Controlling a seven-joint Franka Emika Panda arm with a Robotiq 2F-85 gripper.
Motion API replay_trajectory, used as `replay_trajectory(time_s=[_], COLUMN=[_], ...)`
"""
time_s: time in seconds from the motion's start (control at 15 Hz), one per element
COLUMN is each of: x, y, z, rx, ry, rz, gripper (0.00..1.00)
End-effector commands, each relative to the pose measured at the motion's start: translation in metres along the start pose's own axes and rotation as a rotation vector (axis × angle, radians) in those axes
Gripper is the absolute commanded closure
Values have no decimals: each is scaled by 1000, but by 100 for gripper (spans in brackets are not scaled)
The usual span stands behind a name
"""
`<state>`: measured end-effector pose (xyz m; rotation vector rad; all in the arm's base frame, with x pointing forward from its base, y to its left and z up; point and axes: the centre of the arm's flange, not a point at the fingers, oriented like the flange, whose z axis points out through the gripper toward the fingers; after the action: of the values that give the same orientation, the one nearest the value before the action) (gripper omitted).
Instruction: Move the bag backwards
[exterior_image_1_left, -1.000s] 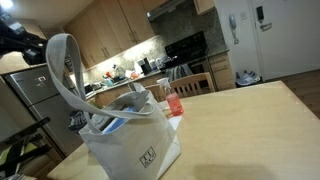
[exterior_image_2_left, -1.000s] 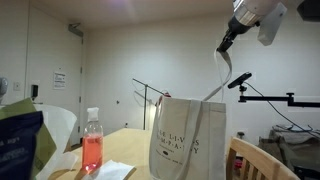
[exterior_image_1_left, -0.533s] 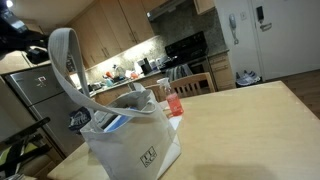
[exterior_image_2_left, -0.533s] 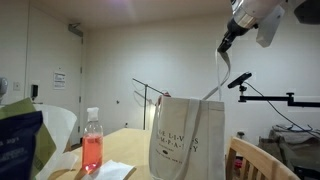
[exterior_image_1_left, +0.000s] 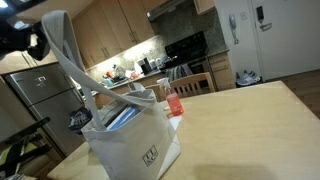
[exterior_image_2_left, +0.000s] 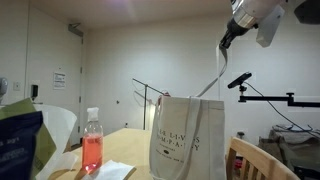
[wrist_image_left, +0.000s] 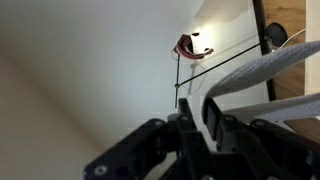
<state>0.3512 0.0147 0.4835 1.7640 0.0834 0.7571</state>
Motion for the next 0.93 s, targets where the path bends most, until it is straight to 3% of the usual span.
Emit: replay_trajectory(time_s=[0.0, 0.4, 0.87], x=[4, 13, 39], y=[8, 23, 7], z=[1, -23, -80], rx=[-21, -45, -85], ry=[16, 77, 273], rz=[20, 36, -62], gripper=[100, 100, 100])
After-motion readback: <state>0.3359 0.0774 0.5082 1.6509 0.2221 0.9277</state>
